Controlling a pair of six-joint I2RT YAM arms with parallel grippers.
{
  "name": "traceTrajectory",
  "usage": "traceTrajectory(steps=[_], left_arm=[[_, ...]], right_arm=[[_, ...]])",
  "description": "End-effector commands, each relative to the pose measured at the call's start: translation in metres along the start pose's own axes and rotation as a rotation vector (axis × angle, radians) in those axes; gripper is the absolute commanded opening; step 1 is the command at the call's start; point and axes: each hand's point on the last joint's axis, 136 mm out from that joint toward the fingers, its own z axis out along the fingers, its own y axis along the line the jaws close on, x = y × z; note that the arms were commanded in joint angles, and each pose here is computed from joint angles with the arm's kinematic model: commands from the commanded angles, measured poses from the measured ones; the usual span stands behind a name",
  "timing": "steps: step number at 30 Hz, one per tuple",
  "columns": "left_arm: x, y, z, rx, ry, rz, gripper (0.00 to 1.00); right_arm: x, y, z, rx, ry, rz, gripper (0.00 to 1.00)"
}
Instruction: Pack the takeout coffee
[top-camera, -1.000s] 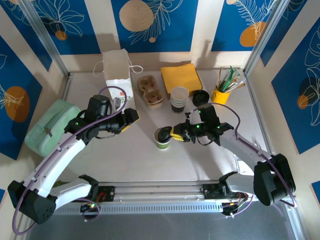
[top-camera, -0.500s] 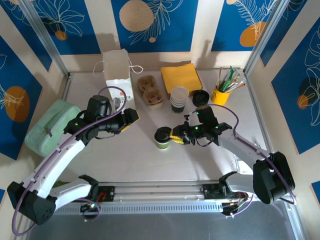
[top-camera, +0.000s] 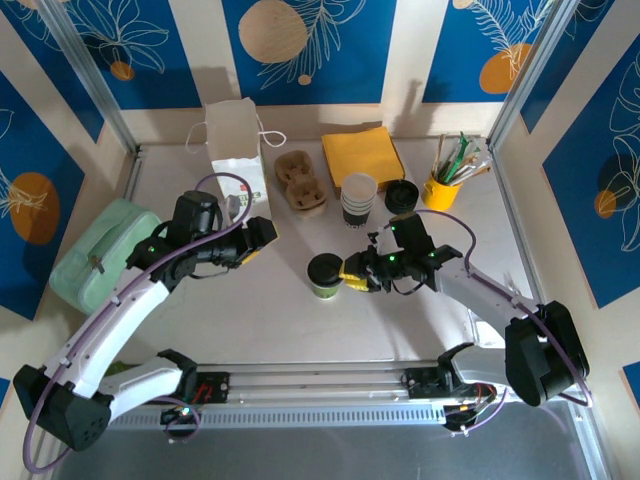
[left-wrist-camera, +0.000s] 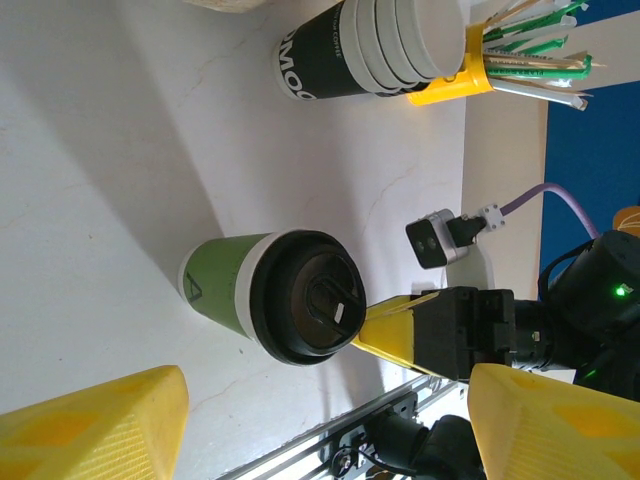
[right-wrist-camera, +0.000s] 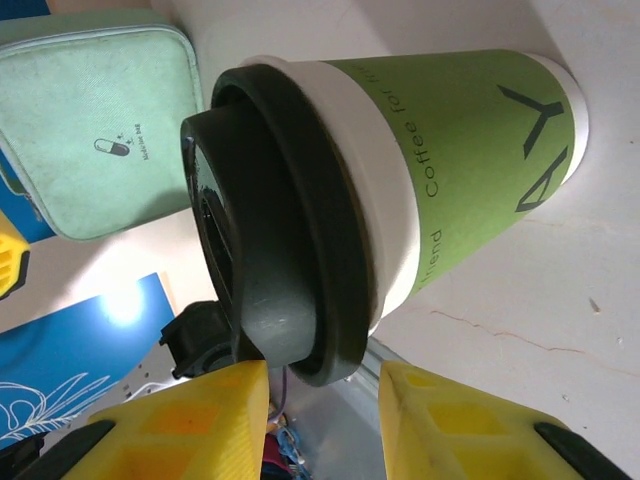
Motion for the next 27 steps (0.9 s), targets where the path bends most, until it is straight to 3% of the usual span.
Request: traceTrajectory(steps=[1, 11, 14, 27], left_arm=[[-0.001, 0.001, -0.003, 0.003, -0.013, 0.009, 0.74], [0.0, 0.003, -0.003, -0.002, -0.01, 0.01, 0.74], [0.001, 0.004, -0.002, -0.003, -0.006, 0.017, 0.74], [0.01, 0.008, 0.027, 0.02, 0.059, 0.089, 0.84]], right_arm=[[0.003, -0.004, 0.001, 0.02, 0.011, -0.003, 0.35], [0.004, -0.001, -0.005, 0.035, -0.004, -0.023, 0.36], [0.004, 0.003, -0.011, 0.048, -0.025, -0.044, 0.46], [0.003, 0.018, -0.035, 0.064, -0.123, -0.187, 0.72]])
